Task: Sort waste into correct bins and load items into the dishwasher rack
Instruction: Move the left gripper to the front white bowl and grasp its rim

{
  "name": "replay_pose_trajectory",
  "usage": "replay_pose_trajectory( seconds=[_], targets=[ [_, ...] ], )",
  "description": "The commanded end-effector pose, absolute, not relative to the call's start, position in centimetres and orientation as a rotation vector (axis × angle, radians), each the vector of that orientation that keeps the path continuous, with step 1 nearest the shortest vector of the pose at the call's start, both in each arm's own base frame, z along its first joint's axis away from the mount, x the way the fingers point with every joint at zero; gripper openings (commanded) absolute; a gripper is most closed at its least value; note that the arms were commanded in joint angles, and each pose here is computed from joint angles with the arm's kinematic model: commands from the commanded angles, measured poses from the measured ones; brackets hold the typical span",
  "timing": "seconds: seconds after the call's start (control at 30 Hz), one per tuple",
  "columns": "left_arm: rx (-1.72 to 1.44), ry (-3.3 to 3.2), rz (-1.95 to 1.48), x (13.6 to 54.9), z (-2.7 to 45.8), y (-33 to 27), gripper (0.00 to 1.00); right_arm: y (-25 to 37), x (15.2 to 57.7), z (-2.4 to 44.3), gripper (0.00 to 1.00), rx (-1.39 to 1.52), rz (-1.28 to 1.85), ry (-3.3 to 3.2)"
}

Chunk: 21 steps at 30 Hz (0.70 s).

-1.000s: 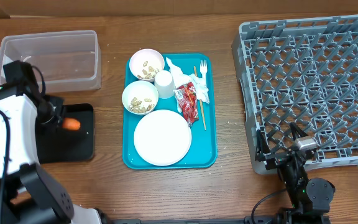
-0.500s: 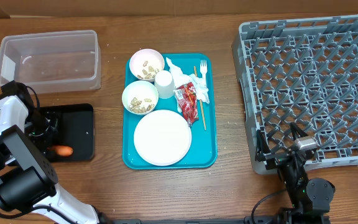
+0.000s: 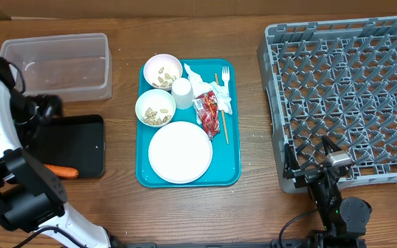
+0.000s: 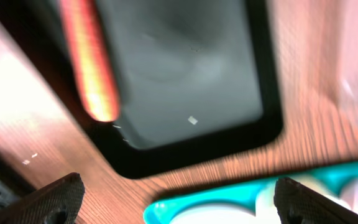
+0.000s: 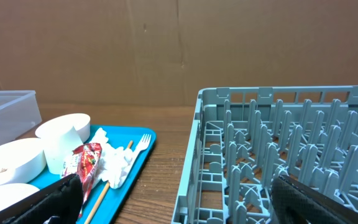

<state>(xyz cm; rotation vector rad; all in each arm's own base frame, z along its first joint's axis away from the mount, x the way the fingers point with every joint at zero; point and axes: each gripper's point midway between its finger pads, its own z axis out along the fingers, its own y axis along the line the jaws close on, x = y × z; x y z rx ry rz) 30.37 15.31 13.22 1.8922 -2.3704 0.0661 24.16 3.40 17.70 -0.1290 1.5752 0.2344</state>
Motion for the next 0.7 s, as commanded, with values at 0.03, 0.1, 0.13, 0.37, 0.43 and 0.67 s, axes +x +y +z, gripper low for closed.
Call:
replay_pose_trajectory(
  seconds=[0.03, 0.1, 0.13, 0.37, 0.43, 0.67],
  targets=[
    [0.932, -2.863, 0.882, 36.5, 16.9, 3.0, 1.00, 3.3, 24.2, 17.6, 1.00, -0.125, 0.228, 1.571],
    [0.769, -2.896, 0.900, 36.8, 17.1, 0.0, 1.00, 3.3, 24.2, 17.6, 1.00, -0.125, 0.228, 1.571],
    [0.677, -2.923, 0.881, 36.9, 16.9, -1.7, 1.00, 3.3, 24.2, 17.5, 1.00, -0.125, 0.228, 1.571],
    [0.239, -3.186, 0.391, 38.2, 14.8, -8.2, 1.00, 3.3, 24.2, 17.6, 1.00, -0.125, 0.228, 1.571],
    [0.118, -3.315, 0.021, 39.0, 14.0, -9.4, 1.00, 3.3, 24.2, 17.6, 1.00, -0.125, 0.228, 1.571],
    [-0.132, -3.385, -0.031, 39.5, 10.8, -12.9, 0.95, 3.3, 24.2, 17.6, 1.00, -0.125, 0.228, 1.571]
  ],
)
